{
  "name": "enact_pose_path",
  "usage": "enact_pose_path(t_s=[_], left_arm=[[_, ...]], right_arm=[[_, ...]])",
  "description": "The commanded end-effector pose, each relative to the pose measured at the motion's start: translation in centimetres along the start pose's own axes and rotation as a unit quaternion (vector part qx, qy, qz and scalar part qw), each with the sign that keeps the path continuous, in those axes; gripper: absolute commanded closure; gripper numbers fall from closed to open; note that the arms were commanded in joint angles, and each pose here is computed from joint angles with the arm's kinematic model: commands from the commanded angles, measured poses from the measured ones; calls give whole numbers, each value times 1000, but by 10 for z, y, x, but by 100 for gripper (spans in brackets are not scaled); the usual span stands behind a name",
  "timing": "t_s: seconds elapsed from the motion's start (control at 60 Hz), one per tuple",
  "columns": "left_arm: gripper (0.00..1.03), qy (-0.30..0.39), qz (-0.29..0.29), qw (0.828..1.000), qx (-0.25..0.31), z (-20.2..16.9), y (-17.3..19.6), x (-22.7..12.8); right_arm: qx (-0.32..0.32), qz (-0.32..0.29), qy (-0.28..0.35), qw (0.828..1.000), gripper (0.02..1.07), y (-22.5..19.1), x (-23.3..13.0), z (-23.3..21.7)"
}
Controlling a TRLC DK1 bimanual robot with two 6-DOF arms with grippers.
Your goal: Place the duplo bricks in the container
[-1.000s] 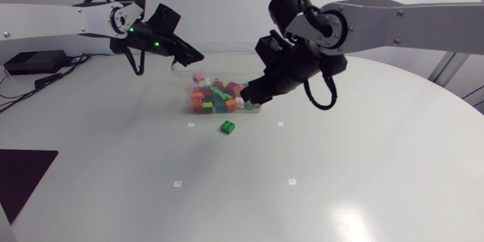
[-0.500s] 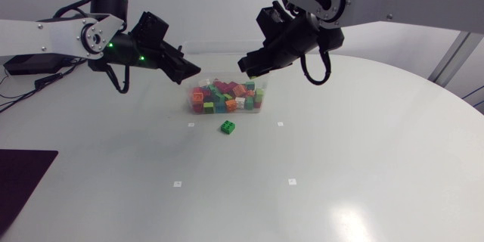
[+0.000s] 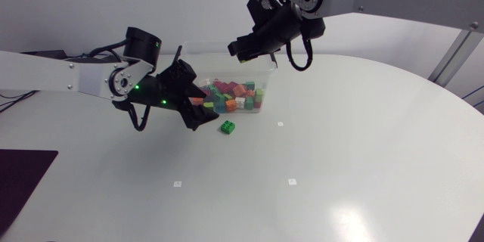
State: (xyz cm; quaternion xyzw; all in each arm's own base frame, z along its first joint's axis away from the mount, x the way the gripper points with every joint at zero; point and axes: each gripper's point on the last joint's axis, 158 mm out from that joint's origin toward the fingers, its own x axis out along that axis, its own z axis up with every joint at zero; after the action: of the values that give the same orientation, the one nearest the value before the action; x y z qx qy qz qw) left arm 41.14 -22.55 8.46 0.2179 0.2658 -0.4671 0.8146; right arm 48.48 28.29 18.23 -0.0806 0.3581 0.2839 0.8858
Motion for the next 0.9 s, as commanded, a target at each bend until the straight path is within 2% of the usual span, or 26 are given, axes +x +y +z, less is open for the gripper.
enact_pose_path(t_s=[0.0, 0.2, 0.333, 0.45, 0.517, 0.567, 0.6, 0.65, 0.75, 0.883], left_arm=[[6, 18, -24, 1000, 3, -21, -15, 20], [6, 30, -33, 999, 1, -39, -21, 50], [6, 33, -19, 999, -12, -49, -15, 64], [6, 38, -3, 999, -31, -55, -9, 72], [6, 43, 7, 998, -42, -56, -6, 78], [6, 41, 11, 998, -54, -53, -3, 81], [6, 45, 18, 997, -67, -53, 0, 85], [6, 49, 25, 996, -76, -51, 2, 87], [6, 58, 33, 994, -91, -49, -5, 92], [6, 69, 56, 989, -114, -47, -2, 95]], right_arm=[[-3, -2, -8, 1000, 85, -7, 8, 8], [2, -7, -17, 1000, 85, -17, 21, 16], [6, -11, -25, 1000, 84, -27, 28, 23], [8, -13, -27, 1000, 67, -32, 33, 26], [11, -15, -29, 999, 50, -34, 37, 28], [12, -15, -30, 999, 31, -35, 40, 30], [12, -15, -29, 999, 22, -35, 42, 30], [14, -15, -31, 999, 17, -36, 42, 31], [17, -17, -30, 999, 14, -39, 41, 30], [20, -20, -31, 999, 14, -42, 35, 27]])
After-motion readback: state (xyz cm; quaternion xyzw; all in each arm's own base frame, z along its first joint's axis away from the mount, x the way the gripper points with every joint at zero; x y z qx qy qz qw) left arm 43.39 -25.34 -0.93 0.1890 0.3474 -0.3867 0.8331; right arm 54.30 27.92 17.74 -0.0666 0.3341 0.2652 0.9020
